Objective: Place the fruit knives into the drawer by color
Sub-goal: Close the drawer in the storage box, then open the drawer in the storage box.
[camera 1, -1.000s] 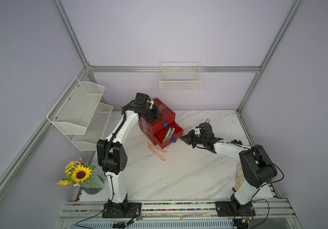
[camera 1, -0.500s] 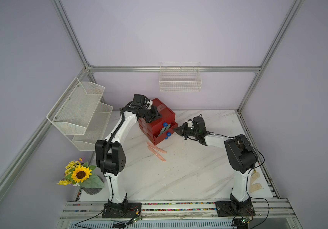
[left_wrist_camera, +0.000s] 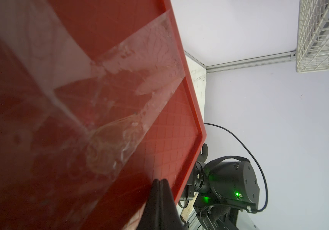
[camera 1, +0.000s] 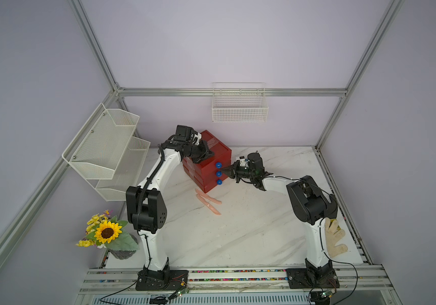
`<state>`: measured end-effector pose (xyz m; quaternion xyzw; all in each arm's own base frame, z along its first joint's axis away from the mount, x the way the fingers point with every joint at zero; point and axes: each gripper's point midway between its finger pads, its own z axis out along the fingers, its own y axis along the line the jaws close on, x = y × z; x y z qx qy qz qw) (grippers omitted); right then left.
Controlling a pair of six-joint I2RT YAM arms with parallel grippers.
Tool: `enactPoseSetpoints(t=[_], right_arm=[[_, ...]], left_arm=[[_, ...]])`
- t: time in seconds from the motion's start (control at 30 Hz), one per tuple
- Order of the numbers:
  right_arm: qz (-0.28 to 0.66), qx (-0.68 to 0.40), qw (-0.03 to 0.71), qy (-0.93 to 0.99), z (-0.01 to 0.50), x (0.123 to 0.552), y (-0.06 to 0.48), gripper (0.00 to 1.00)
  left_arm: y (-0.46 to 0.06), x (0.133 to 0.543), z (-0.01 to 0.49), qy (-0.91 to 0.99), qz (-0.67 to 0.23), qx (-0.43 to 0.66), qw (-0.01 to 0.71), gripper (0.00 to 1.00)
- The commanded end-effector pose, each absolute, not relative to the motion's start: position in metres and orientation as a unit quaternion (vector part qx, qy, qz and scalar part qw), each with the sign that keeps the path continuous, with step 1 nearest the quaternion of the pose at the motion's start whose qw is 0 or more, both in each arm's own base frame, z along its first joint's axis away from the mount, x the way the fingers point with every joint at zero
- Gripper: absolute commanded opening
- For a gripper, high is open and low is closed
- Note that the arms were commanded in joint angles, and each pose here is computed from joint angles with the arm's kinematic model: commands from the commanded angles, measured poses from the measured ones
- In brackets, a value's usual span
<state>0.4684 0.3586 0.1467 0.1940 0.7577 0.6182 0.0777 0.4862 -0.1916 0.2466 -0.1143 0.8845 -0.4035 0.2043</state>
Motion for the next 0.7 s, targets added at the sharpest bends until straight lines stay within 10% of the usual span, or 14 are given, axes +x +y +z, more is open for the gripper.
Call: enactPoseSetpoints(t=[0.0, 0.07, 0.23, 0.67], right_arm=[[0.626, 0.184, 0.104, 0.751, 0.162, 0.457, 0.356, 0.0], [0.626, 0.192, 0.106, 0.748, 0.155, 0.447, 0.349, 0.05], [0.638, 0.213, 0.096, 0.733, 0.136, 0.429, 0.34, 0.64], [0.657, 0.238, 0.062, 0.712, 0.096, 0.433, 0.348, 0.63]], left_arm=[[-0.182, 0.473, 0.219, 0.904, -0.371, -0.134, 0.165, 0.0], [-0.183, 0.473, 0.22, 0.904, -0.372, -0.133, 0.165, 0.0], [-0.183, 0.472, 0.219, 0.904, -0.373, -0.133, 0.163, 0.0], [-0.18, 0.473, 0.214, 0.903, -0.376, -0.137, 0.157, 0.0]])
